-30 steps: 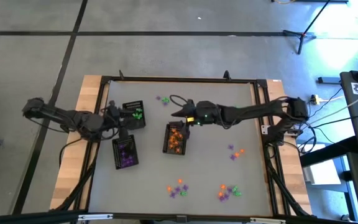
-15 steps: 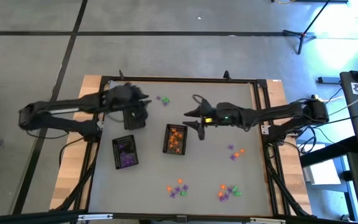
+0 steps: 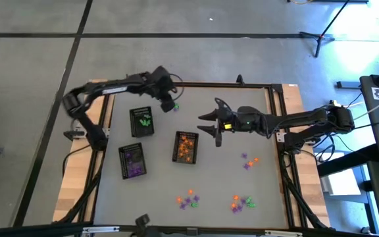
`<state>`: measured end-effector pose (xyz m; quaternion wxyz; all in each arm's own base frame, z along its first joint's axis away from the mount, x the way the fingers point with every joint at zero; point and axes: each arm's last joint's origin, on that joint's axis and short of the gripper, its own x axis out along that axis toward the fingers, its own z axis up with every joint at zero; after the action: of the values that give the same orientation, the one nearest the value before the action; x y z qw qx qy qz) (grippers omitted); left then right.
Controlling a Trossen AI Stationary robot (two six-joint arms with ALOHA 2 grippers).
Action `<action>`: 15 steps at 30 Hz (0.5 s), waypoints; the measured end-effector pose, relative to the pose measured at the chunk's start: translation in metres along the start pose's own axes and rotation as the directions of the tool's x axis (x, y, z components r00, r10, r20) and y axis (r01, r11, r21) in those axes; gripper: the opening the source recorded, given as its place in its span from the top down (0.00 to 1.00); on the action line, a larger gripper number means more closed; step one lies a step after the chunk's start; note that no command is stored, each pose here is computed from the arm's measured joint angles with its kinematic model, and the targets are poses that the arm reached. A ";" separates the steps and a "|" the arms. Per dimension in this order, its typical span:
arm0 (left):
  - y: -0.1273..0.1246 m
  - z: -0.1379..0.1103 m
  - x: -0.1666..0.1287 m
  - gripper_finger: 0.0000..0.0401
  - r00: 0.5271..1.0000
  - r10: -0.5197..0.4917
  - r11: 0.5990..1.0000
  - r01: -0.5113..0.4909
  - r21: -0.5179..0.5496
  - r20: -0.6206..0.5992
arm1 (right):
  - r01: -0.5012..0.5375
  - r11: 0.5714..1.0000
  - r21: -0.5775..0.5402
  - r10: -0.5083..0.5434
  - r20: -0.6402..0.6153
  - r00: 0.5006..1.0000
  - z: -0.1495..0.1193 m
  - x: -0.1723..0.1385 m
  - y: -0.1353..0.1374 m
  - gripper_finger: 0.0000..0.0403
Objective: Sort Halloween decoration
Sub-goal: Put the green alien toy into the top left black basket
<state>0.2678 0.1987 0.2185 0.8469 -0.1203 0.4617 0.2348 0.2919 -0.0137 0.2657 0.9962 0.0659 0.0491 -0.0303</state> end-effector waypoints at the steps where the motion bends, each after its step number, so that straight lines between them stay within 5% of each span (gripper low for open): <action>1: 0.001 0.003 0.008 0.73 0.999 -0.005 1.000 0.005 0.012 -0.035 | 0.000 1.000 0.000 0.000 -0.005 1.000 0.000 0.000 0.000 0.51; 7: 0.003 0.011 0.051 0.73 0.979 -0.028 0.997 0.043 0.068 -0.201 | 0.004 1.000 -0.005 -0.005 -0.038 0.999 -0.004 0.000 0.000 0.51; 15: 0.012 0.003 0.082 0.73 0.962 -0.020 0.996 0.044 0.082 -0.273 | -0.022 1.000 0.020 0.022 -0.047 0.999 -0.004 0.000 0.000 0.51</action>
<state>0.3020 0.2337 0.1510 0.7836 -0.1216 0.5815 0.1817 0.2914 -0.0126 0.2616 0.9943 0.0766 0.0713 -0.0183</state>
